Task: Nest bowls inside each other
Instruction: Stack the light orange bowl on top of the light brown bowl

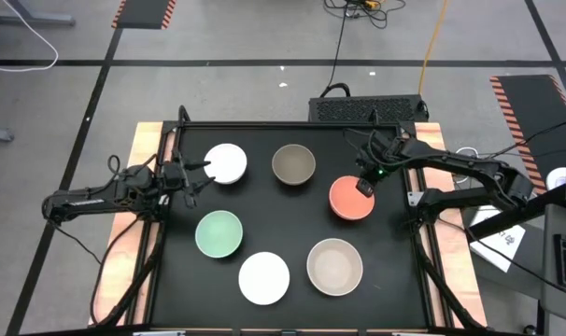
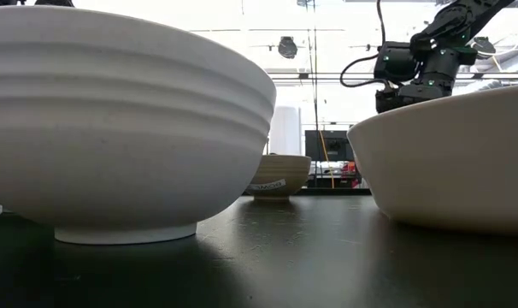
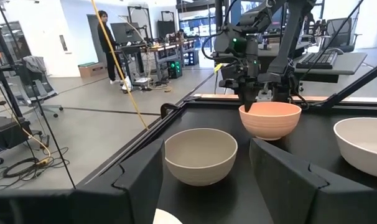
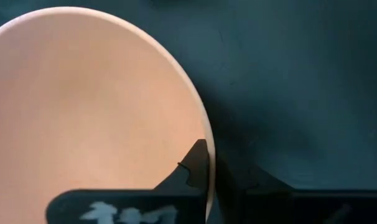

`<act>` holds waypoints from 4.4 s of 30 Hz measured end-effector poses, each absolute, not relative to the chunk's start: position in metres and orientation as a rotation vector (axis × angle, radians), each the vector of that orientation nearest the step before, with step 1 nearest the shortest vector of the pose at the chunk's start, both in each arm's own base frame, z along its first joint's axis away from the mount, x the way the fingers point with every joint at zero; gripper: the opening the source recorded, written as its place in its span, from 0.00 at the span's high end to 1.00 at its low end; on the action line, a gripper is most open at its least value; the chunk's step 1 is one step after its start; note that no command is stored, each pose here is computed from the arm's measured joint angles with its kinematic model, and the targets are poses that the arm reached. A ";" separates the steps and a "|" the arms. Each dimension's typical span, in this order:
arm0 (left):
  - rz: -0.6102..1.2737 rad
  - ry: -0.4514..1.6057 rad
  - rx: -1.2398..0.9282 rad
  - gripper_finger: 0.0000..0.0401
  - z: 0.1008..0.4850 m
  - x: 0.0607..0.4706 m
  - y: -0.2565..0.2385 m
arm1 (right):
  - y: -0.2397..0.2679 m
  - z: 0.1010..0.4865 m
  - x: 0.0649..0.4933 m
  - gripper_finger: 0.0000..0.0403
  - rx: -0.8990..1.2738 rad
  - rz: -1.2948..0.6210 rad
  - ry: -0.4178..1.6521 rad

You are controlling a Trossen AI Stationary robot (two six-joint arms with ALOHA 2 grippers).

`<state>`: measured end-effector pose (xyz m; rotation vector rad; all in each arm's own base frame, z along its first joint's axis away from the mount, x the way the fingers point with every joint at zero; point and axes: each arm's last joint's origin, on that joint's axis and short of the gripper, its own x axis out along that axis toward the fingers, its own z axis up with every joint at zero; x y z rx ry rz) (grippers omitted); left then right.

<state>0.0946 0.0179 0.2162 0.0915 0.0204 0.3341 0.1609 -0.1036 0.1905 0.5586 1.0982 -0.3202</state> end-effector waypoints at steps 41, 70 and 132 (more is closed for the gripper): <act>0.334 0.041 0.095 0.40 0.214 0.095 0.018 | -0.211 0.294 0.309 1.00 0.185 -0.135 1.007; 0.333 0.047 0.103 0.40 0.214 0.095 0.018 | -0.210 0.256 0.346 1.00 0.155 -0.016 1.128; 0.329 0.093 0.068 0.40 0.209 0.094 0.018 | -0.175 0.212 0.352 1.00 0.160 0.006 1.289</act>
